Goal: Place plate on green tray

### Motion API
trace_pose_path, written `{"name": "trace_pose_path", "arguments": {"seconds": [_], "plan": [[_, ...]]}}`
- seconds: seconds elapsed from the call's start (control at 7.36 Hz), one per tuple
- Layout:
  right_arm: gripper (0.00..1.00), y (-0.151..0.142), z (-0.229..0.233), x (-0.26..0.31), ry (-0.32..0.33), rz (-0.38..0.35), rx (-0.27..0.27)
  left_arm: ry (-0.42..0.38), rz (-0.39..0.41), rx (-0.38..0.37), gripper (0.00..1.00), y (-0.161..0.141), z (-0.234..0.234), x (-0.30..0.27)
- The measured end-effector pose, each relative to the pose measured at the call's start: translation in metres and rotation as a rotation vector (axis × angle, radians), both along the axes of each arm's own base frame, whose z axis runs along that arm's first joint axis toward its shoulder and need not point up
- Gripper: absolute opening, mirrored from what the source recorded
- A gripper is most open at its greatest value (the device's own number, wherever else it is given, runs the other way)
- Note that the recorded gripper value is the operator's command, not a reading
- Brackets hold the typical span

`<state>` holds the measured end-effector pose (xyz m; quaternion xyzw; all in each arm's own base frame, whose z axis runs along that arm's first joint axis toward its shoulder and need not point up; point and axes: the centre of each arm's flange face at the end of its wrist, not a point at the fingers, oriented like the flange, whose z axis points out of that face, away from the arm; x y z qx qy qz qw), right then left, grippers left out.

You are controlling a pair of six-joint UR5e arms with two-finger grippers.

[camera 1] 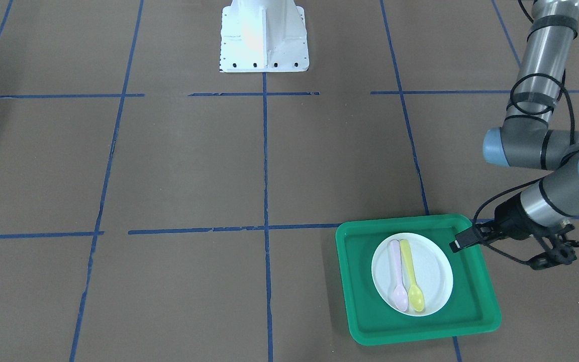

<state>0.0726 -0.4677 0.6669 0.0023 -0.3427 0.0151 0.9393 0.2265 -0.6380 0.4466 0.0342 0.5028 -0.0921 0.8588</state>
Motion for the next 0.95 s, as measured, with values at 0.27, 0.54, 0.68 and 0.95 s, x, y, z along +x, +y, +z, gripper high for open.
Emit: {"name": "trace_pose_path", "arguments": {"seconds": [0.27,0.54,0.68,0.95], "plan": [[1.0,0.0,0.0,0.0,0.0,0.0,-0.001,-0.121,0.069,0.056,1.0,0.046,0.008,-0.08],[1.0,0.0,0.0,0.0,0.0,0.0,0.0,-0.218,0.137,0.116,1.0,0.1,0.058,-0.17],[1.0,0.0,0.0,0.0,0.0,0.0,0.0,-0.248,0.168,0.132,1.0,0.13,0.096,-0.208],[1.0,0.0,0.0,0.0,0.0,0.0,0.0,-0.27,0.191,0.11,1.0,0.182,0.154,-0.252]]}}
